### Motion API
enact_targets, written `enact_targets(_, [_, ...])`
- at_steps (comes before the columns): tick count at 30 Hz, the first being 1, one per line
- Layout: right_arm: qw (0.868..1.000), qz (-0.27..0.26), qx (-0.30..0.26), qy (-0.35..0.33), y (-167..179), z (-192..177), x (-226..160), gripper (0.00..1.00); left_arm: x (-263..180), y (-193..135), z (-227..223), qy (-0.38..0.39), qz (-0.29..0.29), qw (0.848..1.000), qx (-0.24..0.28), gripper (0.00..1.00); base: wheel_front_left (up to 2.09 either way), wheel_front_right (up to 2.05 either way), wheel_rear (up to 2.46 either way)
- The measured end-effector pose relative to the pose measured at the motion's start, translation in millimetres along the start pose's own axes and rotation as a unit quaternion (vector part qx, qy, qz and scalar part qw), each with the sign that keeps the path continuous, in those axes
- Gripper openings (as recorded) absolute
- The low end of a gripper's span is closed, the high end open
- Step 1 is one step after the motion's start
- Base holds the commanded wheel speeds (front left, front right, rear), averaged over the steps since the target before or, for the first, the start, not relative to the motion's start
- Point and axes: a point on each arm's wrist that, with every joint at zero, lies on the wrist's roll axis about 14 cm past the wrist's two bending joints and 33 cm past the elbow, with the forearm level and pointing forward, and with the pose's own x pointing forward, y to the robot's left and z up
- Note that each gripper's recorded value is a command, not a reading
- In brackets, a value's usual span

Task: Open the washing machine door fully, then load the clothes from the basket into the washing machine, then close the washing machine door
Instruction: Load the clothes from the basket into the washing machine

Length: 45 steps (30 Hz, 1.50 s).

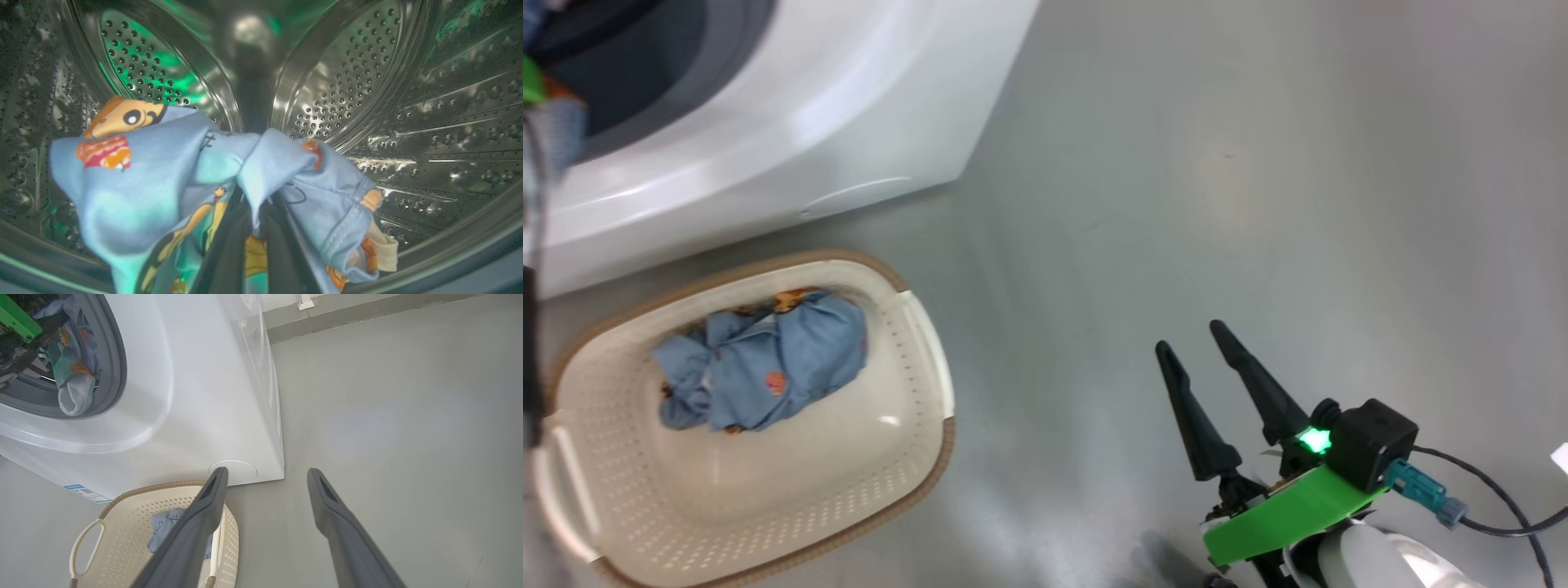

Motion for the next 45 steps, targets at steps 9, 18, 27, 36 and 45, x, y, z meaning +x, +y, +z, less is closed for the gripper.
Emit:
enact_targets(9, [0.999,-0.035,0.003,0.033,-14.5,-17.8,-23.6,1.00,47.8,17.4,-13.5,0.038,0.011,0.999,0.003,0.00,0.00,0.00,0.00])
enact_targets(18, [0.996,-0.063,0.000,0.057,-25.9,-30.2,-37.4,1.00,75.6,28.3,-37.6,0.078,0.015,0.997,0.016,0.00,0.00,0.00,0.00])
enact_targets(27, [0.994,-0.077,0.002,0.077,-32.0,-42.1,-36.7,1.00,105.2,17.7,-24.8,0.019,0.000,1.000,0.017,0.00,0.00,0.00,0.00])
enact_targets(36, [0.994,-0.076,0.016,0.082,-30.3,-48.1,-32.1,1.00,110.6,37.5,-0.4,-0.037,0.037,0.998,0.018,0.00,0.00,0.00,0.00])
enact_targets(45, [0.994,-0.062,0.022,0.083,-23.2,-50.3,-27.7,1.00,97.9,41.4,-32.2,0.033,0.036,0.997,0.053,0.44,0.00,0.00,0.00])
